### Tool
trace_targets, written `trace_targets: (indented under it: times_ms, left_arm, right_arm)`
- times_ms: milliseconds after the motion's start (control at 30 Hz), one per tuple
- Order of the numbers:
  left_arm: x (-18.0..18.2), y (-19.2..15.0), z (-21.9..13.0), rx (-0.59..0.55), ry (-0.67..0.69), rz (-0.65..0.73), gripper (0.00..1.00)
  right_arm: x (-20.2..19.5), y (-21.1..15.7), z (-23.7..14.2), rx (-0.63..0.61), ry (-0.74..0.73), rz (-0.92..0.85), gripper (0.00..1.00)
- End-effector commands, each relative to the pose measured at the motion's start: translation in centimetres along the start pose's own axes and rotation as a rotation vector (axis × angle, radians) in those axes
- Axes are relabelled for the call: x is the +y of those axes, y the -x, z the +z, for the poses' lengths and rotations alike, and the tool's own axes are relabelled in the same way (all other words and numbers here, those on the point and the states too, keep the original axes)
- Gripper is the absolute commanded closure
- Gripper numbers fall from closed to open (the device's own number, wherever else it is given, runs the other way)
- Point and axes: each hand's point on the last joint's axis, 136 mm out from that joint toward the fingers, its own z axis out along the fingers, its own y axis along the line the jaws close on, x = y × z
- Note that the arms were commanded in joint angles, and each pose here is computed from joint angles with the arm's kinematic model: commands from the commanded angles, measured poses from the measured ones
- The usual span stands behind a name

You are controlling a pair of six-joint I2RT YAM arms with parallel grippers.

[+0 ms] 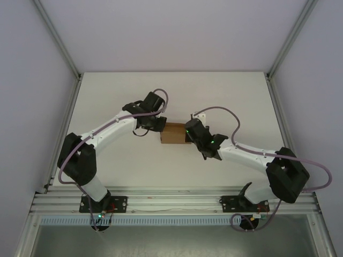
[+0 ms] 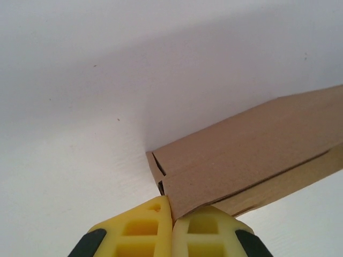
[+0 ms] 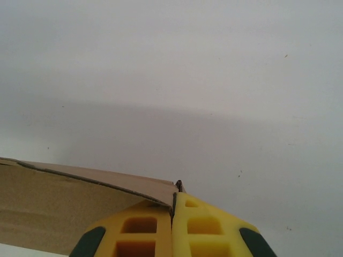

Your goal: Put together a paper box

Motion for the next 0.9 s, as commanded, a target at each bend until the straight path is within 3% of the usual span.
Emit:
trace_targets:
  times_ms: [0, 400, 867]
  left_arm:
    - [-1.2, 1.0, -1.1, -0.070, -0.052, -0.088, 1.00]
    - [0.3, -1.9, 2.5, -0.068, -0.037, -0.102, 1.00]
    - [1.6, -7.1, 5.3, -0.050, -0.024, -0.051, 1.00]
  right_arm:
    - [-0.6, -3.1, 0.3, 0.092, -0.035, -0.035, 1.00]
    - [-0.7, -3.0, 0.2, 0.051, -0.011, -0.041, 1.00]
    - [0.1, -5.8, 1.6, 0.080, 0.069, -0.098, 1.00]
